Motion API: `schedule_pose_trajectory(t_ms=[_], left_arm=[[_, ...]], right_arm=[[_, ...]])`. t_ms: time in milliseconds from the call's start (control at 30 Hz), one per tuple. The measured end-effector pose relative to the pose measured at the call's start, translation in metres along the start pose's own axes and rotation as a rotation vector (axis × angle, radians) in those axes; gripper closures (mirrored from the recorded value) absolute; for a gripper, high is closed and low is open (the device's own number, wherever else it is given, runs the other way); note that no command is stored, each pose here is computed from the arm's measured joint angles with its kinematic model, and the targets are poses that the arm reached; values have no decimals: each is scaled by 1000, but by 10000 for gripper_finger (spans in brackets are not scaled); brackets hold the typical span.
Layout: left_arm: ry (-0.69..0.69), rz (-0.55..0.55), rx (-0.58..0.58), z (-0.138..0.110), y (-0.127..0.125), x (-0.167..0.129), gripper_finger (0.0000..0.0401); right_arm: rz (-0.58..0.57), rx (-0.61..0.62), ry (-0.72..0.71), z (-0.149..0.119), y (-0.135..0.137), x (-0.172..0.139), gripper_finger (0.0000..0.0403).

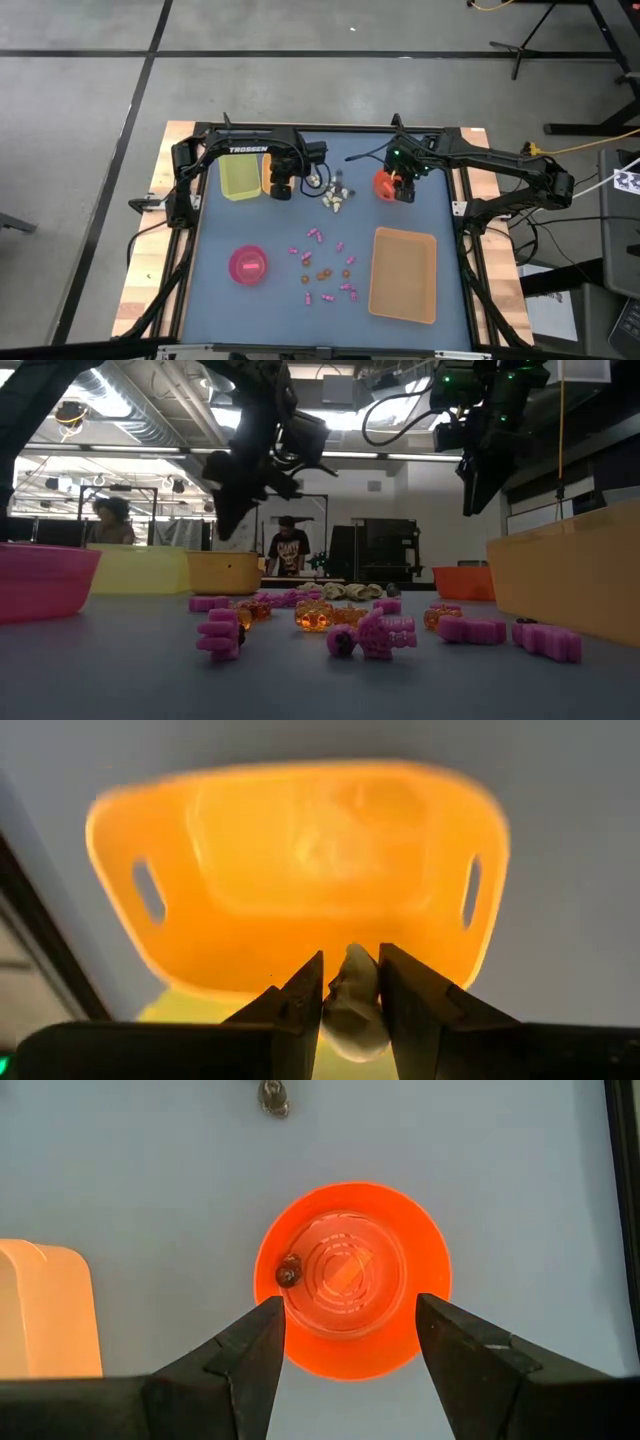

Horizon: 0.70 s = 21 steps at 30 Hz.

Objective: Sort Halloween decoration
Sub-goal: Put the white skull toy into the yellow bin

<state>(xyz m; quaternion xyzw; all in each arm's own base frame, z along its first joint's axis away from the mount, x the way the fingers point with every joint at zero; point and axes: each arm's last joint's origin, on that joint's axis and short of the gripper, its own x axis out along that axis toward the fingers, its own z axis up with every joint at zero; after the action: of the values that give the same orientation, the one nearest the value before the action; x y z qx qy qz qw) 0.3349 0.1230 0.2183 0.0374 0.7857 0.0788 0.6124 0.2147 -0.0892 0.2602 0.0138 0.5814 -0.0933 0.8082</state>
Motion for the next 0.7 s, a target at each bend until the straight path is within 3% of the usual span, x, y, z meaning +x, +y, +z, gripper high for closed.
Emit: schedule_pose_trajectory(t_ms=[400, 700], left_arm=[[189, 19, -71, -19, 3, 0, 323], [252, 18, -126, -27, 11, 15, 323]], right_arm=[[0, 0, 1, 0, 0, 0, 178], [0, 0, 1, 0, 0, 0, 178]])
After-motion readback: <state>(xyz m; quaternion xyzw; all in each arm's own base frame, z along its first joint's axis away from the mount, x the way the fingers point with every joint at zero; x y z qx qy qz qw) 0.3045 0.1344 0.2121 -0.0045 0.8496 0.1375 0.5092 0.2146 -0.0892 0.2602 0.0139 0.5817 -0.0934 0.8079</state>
